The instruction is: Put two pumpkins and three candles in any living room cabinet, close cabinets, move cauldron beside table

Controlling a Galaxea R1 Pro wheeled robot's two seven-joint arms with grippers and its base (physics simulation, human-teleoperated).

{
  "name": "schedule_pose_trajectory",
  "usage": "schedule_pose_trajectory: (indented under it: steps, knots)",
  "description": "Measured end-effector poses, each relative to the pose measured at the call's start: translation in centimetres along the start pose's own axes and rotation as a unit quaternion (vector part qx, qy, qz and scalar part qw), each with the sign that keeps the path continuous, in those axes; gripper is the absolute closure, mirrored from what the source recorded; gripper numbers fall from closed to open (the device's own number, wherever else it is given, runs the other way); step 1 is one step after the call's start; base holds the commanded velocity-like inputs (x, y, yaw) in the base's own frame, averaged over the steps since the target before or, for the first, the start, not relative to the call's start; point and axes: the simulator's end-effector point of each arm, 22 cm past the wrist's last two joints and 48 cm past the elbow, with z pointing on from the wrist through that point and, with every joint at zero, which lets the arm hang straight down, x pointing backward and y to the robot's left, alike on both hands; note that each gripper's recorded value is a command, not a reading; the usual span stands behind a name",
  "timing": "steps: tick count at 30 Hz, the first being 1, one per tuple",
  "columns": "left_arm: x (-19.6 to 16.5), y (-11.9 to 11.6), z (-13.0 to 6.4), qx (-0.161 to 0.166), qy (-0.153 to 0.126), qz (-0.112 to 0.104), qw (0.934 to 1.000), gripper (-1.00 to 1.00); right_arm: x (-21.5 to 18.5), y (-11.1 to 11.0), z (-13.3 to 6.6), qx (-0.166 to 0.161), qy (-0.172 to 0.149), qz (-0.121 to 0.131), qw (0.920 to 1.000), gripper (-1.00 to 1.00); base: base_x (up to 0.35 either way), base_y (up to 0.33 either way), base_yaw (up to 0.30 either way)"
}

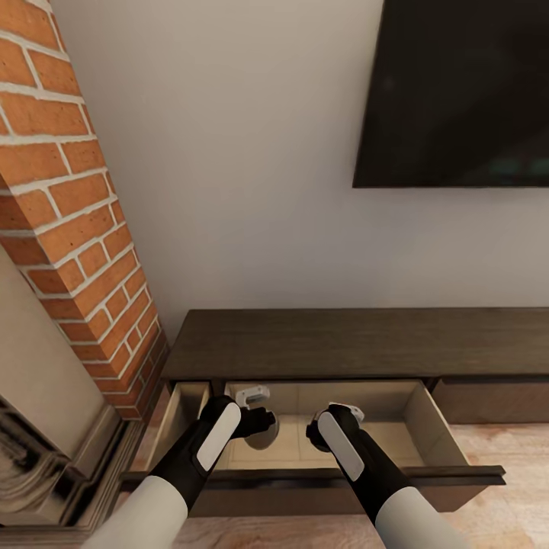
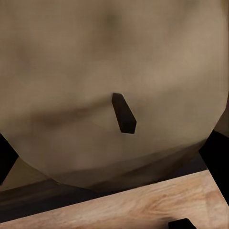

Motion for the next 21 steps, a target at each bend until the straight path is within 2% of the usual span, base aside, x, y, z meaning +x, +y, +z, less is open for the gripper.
schedule_pose_trajectory:
  steps: [10,21]
  knots:
    - [1.0,0.6,1.7,0.001,-0.003,-0.001,1.0,1.0,1.0,0.1,1.8,-0.001,-0.001,0.001,1.0,1.0,0.0,0.0,0.0]
    - [0.6,-0.4,1.4,0.005,-0.014,0.016,0.9998,1.0,0.9,0.1,1.8,-0.002,-0.003,0.002,1.0,1.0,0.036,-0.021,0.0]
